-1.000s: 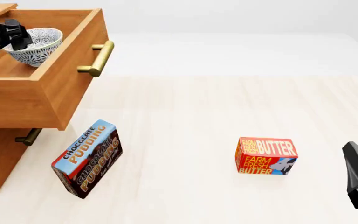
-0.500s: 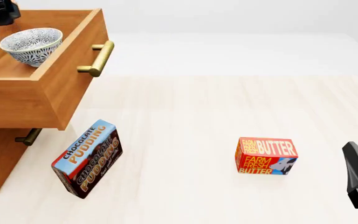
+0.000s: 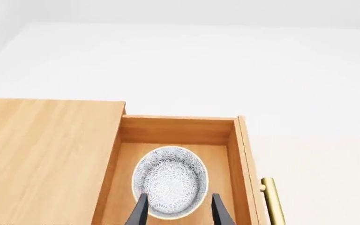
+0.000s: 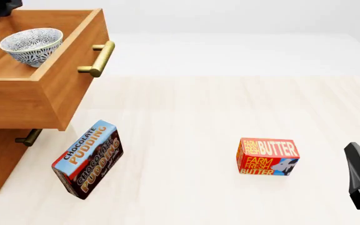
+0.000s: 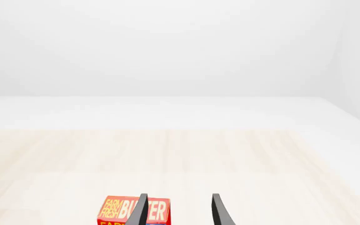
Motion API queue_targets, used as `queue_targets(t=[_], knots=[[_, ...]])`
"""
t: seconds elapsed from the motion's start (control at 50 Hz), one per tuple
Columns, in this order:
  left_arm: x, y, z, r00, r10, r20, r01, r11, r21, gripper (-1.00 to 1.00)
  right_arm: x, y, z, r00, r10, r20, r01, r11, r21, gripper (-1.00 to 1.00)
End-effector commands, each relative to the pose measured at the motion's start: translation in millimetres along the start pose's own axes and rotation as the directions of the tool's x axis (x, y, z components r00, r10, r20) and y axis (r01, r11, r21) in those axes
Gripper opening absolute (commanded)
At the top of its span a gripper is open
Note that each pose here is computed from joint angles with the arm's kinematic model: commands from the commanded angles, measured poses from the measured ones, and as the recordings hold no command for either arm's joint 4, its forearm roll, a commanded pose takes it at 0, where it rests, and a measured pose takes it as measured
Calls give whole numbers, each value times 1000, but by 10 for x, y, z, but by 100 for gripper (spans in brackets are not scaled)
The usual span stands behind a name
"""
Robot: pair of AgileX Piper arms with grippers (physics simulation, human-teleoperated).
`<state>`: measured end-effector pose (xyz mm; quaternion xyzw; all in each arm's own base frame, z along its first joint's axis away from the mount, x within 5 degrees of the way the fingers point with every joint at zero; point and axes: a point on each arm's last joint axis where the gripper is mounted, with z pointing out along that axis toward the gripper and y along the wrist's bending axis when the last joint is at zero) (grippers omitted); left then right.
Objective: Put the bowl in the top drawer of the cabinet.
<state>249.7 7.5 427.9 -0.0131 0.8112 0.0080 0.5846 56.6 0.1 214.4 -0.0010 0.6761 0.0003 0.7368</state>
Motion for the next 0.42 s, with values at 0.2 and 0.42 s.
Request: queue_targets(t=[0.2,0.42], knots=[[38,-77,-214,999,37,-3,-37,999,32,100,0,0,0,1000,0,0,0,1000,0,100],[27,-191,-376,997,74,19,-76,994,84,100,0,0,0,1000,0,0,0,1000,0,100]])
